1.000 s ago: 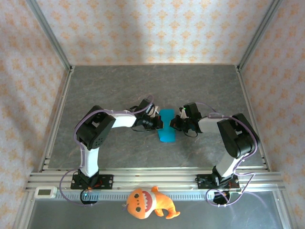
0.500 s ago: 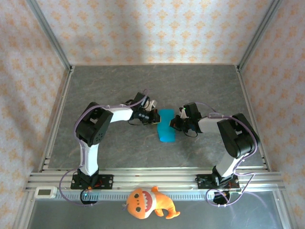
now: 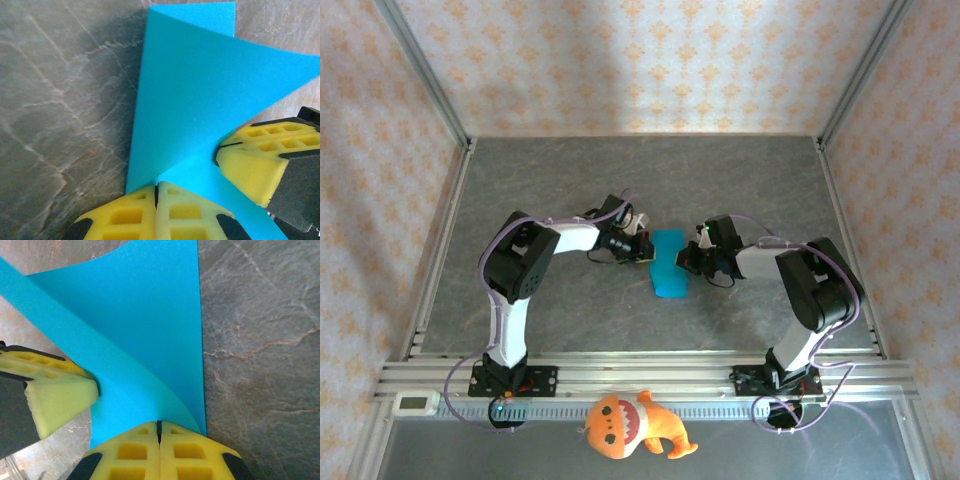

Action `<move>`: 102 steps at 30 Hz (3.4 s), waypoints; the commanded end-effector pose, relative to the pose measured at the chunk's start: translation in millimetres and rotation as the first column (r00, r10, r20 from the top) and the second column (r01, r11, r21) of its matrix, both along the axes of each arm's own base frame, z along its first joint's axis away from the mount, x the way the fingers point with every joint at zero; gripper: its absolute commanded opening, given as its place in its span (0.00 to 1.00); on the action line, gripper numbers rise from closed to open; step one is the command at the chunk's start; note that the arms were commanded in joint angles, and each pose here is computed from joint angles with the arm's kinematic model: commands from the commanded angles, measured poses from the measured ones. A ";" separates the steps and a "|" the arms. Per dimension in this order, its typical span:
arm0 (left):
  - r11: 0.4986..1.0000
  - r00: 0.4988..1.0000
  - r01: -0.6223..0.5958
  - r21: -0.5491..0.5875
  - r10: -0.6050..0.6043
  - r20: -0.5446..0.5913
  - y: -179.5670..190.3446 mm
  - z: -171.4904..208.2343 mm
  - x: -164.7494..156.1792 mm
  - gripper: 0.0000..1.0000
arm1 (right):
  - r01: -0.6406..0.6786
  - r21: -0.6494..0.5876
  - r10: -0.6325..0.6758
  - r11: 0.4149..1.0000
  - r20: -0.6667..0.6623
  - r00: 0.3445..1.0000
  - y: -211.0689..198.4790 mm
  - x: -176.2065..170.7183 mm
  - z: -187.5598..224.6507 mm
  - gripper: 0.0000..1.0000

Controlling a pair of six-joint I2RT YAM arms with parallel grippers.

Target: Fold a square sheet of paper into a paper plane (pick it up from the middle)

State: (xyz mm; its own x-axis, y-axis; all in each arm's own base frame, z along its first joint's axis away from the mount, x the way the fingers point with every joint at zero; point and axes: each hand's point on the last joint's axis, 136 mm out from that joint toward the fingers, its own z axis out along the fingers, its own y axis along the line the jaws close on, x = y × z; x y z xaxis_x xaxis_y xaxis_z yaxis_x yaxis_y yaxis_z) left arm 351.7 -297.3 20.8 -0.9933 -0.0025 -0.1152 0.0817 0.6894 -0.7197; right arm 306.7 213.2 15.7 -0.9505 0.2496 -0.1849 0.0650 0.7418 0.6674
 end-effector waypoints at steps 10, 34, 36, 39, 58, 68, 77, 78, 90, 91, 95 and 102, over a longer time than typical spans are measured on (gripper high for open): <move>0.992 0.996 0.079 -0.100 -0.074 0.048 -11.9 32.2 11.0 0.00 | 0.058 -0.238 -0.105 0.970 -0.190 0.976 -48.4 -43.6 -59.8 0.00; 0.977 0.990 -0.138 0.160 0.132 0.049 34.6 -16.7 60.0 0.00 | 0.055 -0.233 -0.103 0.971 -0.202 0.974 -49.0 -48.6 -64.1 0.00; 0.977 0.988 -0.149 0.154 0.142 0.056 33.9 -12.1 63.1 0.00 | 0.055 -0.234 -0.104 0.971 -0.204 0.973 -49.1 -48.9 -64.5 0.00; 0.983 0.988 -0.144 0.116 0.135 0.079 28.6 2.1 64.5 0.00 | 0.055 -0.232 -0.103 0.971 -0.204 0.974 -48.5 -48.2 -64.4 0.00; 0.996 0.994 0.051 -0.069 -0.043 0.105 -22.9 40.9 43.3 0.00 | 0.060 -0.224 -0.105 0.973 -0.194 0.975 -46.3 -43.7 -60.8 0.00; 1.000 0.997 0.026 -0.003 -0.026 0.079 -19.4 7.8 54.4 0.00 | 0.057 -0.228 -0.104 0.972 -0.202 0.974 -47.1 -45.4 -63.5 0.00; 0.994 0.992 -0.098 0.054 0.093 0.088 7.8 -13.7 75.4 0.00 | 0.053 -0.232 -0.103 0.971 -0.208 0.973 -47.9 -47.3 -66.6 0.00; 0.992 0.990 -0.108 0.063 0.102 0.092 10.1 -14.1 77.7 0.00 | 0.051 -0.233 -0.102 0.971 -0.210 0.972 -48.2 -48.3 -67.0 0.00; 0.966 0.961 -0.252 0.066 0.242 0.132 28.4 -6.0 105.4 0.00 | 0.052 -0.233 -0.101 0.971 -0.207 0.973 -48.9 -48.6 -66.1 0.00; 0.964 0.960 -0.259 0.055 0.251 0.126 28.6 -5.5 106.6 0.00 | 0.051 -0.232 -0.100 0.971 -0.205 0.974 -48.7 -48.7 -66.1 0.00; 0.957 0.952 -0.288 0.040 0.281 0.125 32.2 -4.5 111.1 0.00 | 0.052 -0.229 -0.101 0.972 -0.207 0.973 -48.4 -49.8 -66.6 0.00; 0.951 0.951 -0.295 0.091 0.283 0.124 37.8 -7.1 111.5 0.00 | 0.059 -0.222 -0.105 0.973 -0.199 0.974 -47.9 -47.6 -63.3 0.00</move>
State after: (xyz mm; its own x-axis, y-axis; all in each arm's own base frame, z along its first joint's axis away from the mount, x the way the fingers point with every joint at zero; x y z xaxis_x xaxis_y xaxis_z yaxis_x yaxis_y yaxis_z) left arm 450.1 -281.1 23.1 -0.9554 -0.2168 -0.2004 -0.0127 0.7082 -0.7059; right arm 310.8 213.3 15.8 -0.9423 0.2617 -0.2088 0.0551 0.7364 0.6743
